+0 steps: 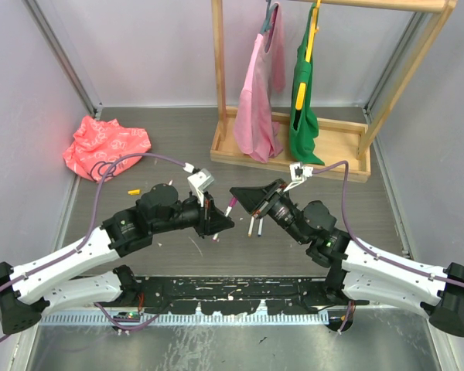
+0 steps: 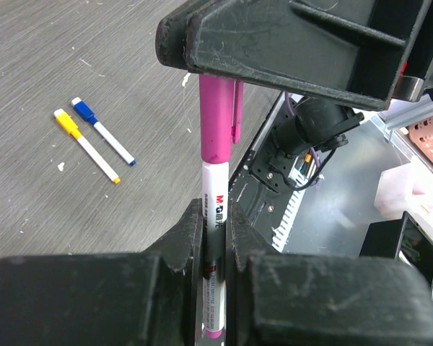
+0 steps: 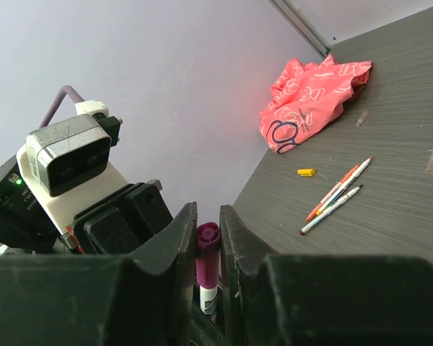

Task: Insert the pens into the pen caps
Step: Press the pen cap onto the pen.

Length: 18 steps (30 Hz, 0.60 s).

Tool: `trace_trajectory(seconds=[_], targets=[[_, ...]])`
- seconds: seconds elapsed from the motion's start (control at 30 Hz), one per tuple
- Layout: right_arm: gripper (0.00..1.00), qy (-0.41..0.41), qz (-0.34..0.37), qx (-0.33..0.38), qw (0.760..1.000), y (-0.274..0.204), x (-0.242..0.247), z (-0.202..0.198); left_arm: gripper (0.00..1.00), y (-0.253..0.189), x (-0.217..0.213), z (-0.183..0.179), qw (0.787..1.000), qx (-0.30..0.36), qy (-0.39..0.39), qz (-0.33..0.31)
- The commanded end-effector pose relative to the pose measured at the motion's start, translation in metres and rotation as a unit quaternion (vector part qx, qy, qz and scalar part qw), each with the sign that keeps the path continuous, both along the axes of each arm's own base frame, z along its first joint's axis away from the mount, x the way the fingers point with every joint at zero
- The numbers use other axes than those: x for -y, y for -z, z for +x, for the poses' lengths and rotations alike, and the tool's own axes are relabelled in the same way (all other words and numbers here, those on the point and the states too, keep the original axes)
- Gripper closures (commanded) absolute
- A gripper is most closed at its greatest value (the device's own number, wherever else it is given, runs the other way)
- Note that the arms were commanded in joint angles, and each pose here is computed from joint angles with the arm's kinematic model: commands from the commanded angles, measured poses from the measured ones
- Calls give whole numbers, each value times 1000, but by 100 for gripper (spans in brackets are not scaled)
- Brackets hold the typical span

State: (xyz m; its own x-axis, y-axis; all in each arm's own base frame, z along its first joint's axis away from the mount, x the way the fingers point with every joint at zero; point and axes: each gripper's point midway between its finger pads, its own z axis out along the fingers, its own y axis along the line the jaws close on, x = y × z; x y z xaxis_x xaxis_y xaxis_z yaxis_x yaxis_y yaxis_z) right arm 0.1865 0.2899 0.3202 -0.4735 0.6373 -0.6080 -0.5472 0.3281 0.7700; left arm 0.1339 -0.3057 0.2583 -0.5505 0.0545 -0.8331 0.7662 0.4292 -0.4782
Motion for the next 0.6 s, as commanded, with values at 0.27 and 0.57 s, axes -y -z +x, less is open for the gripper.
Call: trace_trajectory(seconds=[0.27, 0.57], targets=[[100, -79, -41, -17, 996, 12, -28, -18, 100, -65, -5, 30, 994, 56, -82, -53], [100, -120, -99, -60, 986, 55, -64, -56, 100, -128, -18, 48, 978, 130, -132, -98]])
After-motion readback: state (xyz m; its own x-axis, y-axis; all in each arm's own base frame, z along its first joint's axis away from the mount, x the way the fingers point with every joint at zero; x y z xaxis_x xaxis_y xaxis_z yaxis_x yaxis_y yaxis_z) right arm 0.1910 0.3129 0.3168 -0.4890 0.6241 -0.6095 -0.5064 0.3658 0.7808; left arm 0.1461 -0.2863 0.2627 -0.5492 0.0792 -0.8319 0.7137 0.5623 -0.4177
